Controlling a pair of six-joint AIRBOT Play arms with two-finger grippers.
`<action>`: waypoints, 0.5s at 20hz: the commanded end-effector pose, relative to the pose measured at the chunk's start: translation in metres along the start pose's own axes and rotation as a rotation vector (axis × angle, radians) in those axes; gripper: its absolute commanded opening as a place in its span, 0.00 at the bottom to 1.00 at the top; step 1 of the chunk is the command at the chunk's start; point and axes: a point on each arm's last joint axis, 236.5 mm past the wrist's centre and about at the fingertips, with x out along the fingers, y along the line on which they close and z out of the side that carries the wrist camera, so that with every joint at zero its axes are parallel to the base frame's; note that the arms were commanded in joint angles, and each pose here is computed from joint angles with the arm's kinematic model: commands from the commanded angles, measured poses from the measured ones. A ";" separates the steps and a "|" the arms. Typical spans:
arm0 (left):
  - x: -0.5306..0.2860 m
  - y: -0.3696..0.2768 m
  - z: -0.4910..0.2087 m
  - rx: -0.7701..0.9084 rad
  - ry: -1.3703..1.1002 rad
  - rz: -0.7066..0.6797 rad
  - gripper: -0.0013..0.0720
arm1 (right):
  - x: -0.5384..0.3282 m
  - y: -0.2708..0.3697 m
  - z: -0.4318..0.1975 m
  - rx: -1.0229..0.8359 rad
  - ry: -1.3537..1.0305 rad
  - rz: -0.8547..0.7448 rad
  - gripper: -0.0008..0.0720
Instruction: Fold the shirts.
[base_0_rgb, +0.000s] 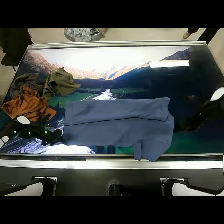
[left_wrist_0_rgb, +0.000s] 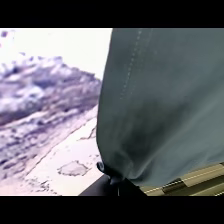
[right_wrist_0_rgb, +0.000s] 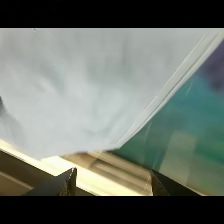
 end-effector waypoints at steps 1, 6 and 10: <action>0.001 -0.001 0.003 0.031 -0.014 0.013 0.05 | 0.049 0.022 -0.038 -0.008 0.035 0.058 0.77; 0.001 -0.001 0.003 0.031 -0.014 0.013 0.05 | 0.090 0.037 -0.049 0.060 -0.035 0.082 0.77; 0.001 -0.001 0.002 0.032 -0.011 0.012 0.05 | 0.105 0.053 -0.040 0.127 -0.095 0.157 0.75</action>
